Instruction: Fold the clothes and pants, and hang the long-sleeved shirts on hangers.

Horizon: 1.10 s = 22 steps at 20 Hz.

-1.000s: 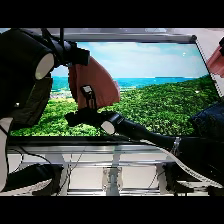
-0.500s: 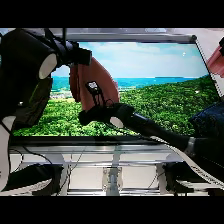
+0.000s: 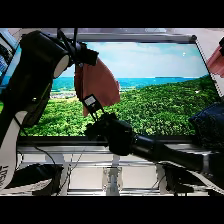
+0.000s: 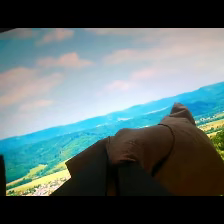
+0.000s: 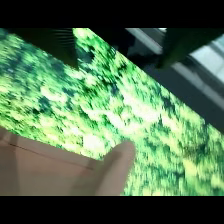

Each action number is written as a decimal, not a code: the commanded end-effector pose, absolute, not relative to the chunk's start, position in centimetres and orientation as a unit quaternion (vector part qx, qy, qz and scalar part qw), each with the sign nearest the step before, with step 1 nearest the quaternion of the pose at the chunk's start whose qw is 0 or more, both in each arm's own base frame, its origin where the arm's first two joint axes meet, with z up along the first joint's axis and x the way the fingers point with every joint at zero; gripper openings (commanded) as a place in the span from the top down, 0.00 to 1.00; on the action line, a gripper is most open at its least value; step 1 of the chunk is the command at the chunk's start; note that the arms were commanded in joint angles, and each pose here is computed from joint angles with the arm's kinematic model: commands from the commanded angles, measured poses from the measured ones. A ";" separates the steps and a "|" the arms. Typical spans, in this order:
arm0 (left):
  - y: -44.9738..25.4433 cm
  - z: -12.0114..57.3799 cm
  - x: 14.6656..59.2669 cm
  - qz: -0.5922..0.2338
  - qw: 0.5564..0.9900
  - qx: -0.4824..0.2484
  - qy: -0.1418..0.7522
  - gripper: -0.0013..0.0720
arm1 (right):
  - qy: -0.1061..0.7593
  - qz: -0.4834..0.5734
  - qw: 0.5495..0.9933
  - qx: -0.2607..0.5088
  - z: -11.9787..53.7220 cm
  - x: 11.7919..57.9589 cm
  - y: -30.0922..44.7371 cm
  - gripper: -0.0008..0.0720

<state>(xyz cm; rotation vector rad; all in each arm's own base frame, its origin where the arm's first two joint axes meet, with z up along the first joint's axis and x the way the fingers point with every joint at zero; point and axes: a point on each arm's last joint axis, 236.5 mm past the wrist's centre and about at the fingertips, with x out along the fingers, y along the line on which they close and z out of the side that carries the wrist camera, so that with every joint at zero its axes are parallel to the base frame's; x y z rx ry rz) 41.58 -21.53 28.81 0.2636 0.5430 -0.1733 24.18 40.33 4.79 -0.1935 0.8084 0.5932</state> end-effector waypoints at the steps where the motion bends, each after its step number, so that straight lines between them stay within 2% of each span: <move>1: -21.9 29.2 41.9 -0.094 0.952 0.140 0.255 0.94 | 0.381 0.292 0.876 -0.045 1.1 24.0 43.8 0.13; 6: -21.9 29.2 41.9 -0.097 0.950 0.153 0.254 0.94 | 0.416 0.226 0.881 -0.015 -2.9 26.4 43.6 0.15; 13: -21.9 29.2 41.9 -0.101 0.948 0.169 0.252 0.94 | 0.373 0.197 0.905 0.046 0.3 29.9 43.7 0.16; 18: -21.9 29.2 41.9 -0.101 0.948 0.169 0.252 0.94 | 0.346 0.217 0.911 0.058 2.9 30.6 45.1 0.16; 22: -21.8 29.0 41.8 -0.100 0.946 0.169 0.256 0.94 | 0.341 0.207 0.915 0.058 2.6 32.3 45.4 0.19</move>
